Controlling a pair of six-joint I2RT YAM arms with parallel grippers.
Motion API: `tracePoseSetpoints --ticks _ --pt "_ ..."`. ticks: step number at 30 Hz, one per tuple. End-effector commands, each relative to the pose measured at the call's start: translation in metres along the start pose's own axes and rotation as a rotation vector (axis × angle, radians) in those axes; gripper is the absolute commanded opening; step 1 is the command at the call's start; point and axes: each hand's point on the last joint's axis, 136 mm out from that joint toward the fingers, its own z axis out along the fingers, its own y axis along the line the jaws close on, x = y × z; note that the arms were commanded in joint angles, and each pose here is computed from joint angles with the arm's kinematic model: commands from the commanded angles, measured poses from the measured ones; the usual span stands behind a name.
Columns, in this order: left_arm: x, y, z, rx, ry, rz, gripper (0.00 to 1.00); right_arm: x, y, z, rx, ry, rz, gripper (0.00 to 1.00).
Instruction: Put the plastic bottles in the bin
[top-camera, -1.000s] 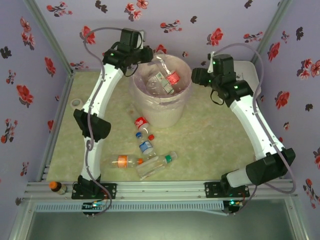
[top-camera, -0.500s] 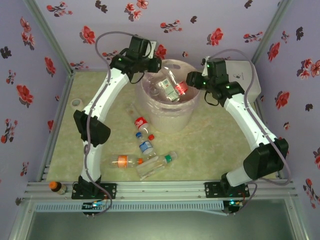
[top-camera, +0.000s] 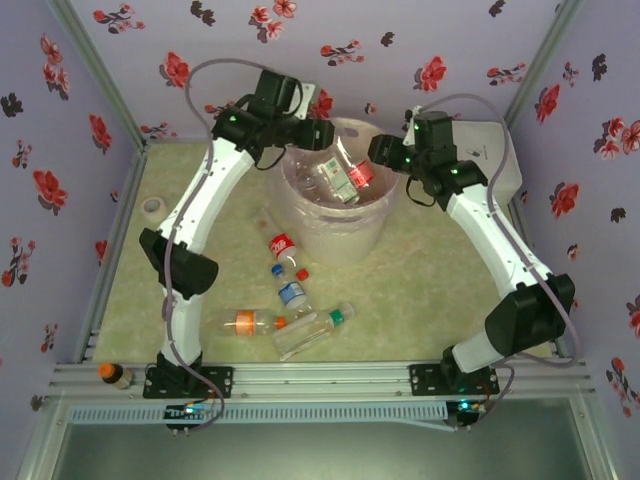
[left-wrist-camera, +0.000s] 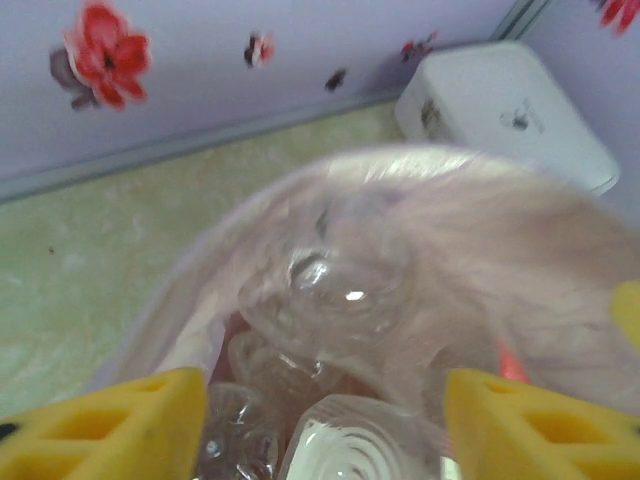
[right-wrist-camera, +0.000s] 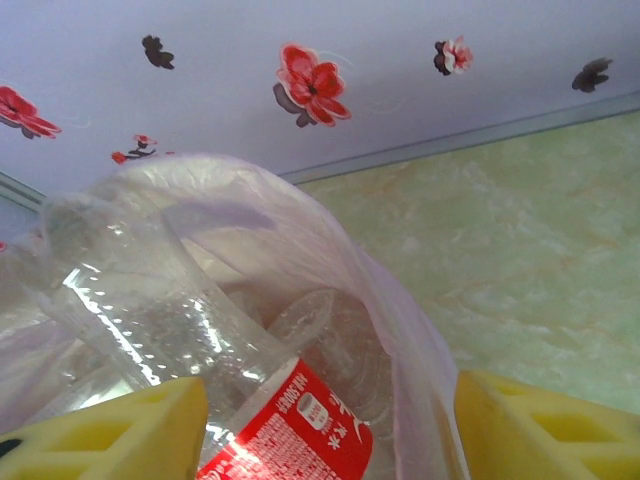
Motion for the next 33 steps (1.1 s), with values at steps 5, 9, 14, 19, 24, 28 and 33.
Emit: tracePoseSetpoints --ticks 5,9,14,19,24,28,33 --pt "-0.041 -0.021 -0.103 0.023 -0.171 0.06 0.99 -0.034 0.013 -0.016 -0.003 -0.072 -0.099 0.75" --pt "-0.02 0.008 -0.155 -0.104 -0.165 -0.026 1.0 -0.049 0.01 -0.021 0.019 -0.07 -0.149 0.82" --pt "0.06 0.059 -0.162 -0.181 -0.012 -0.329 1.0 -0.059 0.004 -0.041 0.051 -0.056 -0.171 0.89" --pt "0.149 0.085 -0.137 -0.208 0.077 -0.63 1.0 -0.059 -0.029 -0.053 0.128 -0.029 -0.14 0.91" --pt "0.206 0.087 -0.089 -0.117 0.061 -0.933 1.0 -0.055 -0.072 -0.059 0.18 -0.008 0.026 0.92" --pt "0.238 0.089 -0.048 -0.107 0.106 -1.041 1.0 -0.054 -0.077 -0.067 0.152 -0.013 0.084 0.97" --pt "0.268 0.097 -0.008 -0.165 0.204 -1.107 0.99 -0.053 -0.077 -0.074 0.154 -0.041 0.068 0.97"
